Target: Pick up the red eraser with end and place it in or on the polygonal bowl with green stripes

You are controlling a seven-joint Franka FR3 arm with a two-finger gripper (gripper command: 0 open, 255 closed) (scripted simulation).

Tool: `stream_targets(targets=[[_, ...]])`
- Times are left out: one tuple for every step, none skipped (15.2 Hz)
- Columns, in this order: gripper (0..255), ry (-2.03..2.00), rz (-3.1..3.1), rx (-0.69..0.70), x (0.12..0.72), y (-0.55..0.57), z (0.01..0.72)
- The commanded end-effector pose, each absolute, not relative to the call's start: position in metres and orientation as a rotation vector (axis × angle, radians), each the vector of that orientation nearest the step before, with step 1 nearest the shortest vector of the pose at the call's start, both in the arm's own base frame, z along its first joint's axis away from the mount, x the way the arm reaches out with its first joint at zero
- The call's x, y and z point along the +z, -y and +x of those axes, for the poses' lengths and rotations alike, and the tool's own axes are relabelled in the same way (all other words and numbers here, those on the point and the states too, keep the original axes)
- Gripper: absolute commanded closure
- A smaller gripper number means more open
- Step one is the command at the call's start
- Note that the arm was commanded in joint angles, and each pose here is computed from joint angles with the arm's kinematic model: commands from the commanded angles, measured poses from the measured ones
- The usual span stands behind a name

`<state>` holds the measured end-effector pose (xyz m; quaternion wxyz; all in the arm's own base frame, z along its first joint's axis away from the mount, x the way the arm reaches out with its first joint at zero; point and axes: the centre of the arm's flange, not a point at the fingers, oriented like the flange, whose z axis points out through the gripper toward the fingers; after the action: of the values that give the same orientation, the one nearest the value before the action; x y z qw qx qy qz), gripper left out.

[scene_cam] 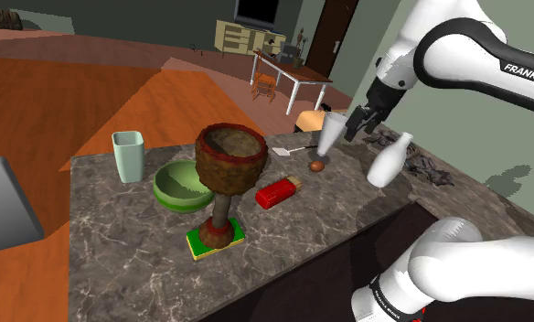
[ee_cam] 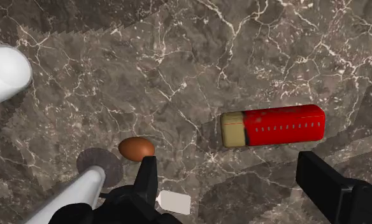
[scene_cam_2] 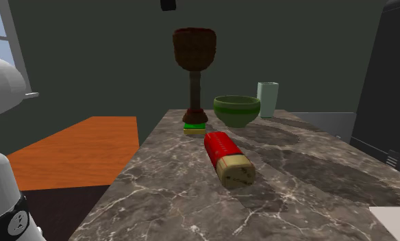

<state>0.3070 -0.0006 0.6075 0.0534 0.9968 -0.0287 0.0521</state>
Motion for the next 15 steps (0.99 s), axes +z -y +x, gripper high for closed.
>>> stream_targets(targets=[[0, 0.087, 3.029, 0.158, 0.607, 0.001, 0.307], [0, 0.173, 3.031, 0.152, 0.596, -0.005, 0.31], [0, 0.259, 3.03, 0.146, 0.585, -0.01, 0.314], [0, 0.344, 3.027, 0.139, 0.573, -0.015, 0.318], [0, 0.43, 3.022, 0.132, 0.562, -0.021, 0.323], [0, 0.516, 3.014, 0.126, 0.551, -0.026, 0.328], [0, 0.601, 3.004, 0.119, 0.539, -0.03, 0.332], [0, 0.687, 2.991, 0.112, 0.528, -0.035, 0.338], [0, 0.772, 2.976, 0.105, 0.517, -0.039, 0.343], [0, 0.857, 2.959, 0.097, 0.506, -0.043, 0.349], [0, 0.941, 2.939, 0.09, 0.495, -0.047, 0.355], [0, 1.025, 2.917, 0.082, 0.484, -0.051, 0.361], [0, 1.108, 2.892, 0.075, 0.473, -0.054, 0.367], [0, 1.191, 2.865, 0.067, 0.462, -0.057, 0.373], [0, 1.274, 2.836, 0.06, 0.45, -0.06, 0.38]])
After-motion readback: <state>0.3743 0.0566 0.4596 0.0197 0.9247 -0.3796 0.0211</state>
